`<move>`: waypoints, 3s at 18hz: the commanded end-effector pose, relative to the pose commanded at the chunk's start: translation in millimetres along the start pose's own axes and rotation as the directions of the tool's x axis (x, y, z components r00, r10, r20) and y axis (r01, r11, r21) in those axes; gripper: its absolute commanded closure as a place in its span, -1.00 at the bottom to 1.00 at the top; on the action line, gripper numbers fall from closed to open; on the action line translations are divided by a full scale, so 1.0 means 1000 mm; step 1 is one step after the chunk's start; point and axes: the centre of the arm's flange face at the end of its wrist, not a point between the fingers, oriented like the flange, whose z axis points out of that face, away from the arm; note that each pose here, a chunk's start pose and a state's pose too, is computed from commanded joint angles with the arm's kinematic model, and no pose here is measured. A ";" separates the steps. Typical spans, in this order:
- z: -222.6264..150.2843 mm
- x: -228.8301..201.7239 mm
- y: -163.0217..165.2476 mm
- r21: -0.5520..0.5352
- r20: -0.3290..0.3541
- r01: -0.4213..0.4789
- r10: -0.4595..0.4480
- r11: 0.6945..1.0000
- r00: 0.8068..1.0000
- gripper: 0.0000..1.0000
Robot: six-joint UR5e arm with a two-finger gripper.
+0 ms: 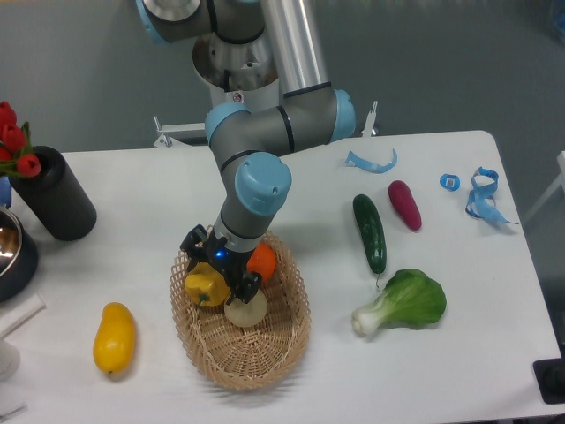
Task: Pick up the yellow pepper from the basket
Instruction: 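Close the gripper fingers around the yellow bell pepper, then lift the yellow pepper up out of the basket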
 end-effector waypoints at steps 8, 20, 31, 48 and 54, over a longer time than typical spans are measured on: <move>0.000 0.000 0.000 -0.003 -0.001 0.003 -0.003 1.000 1.000 -0.56; -0.009 -0.002 -0.004 0.009 0.013 -0.003 0.003 1.000 1.000 0.20; -0.081 -0.012 -0.003 0.084 0.114 0.007 -0.017 0.996 0.993 0.20; -0.289 -0.093 0.010 0.325 0.392 0.124 -0.253 0.937 0.884 0.20; -0.319 -0.117 0.039 0.385 0.393 0.151 -0.310 0.910 0.866 0.20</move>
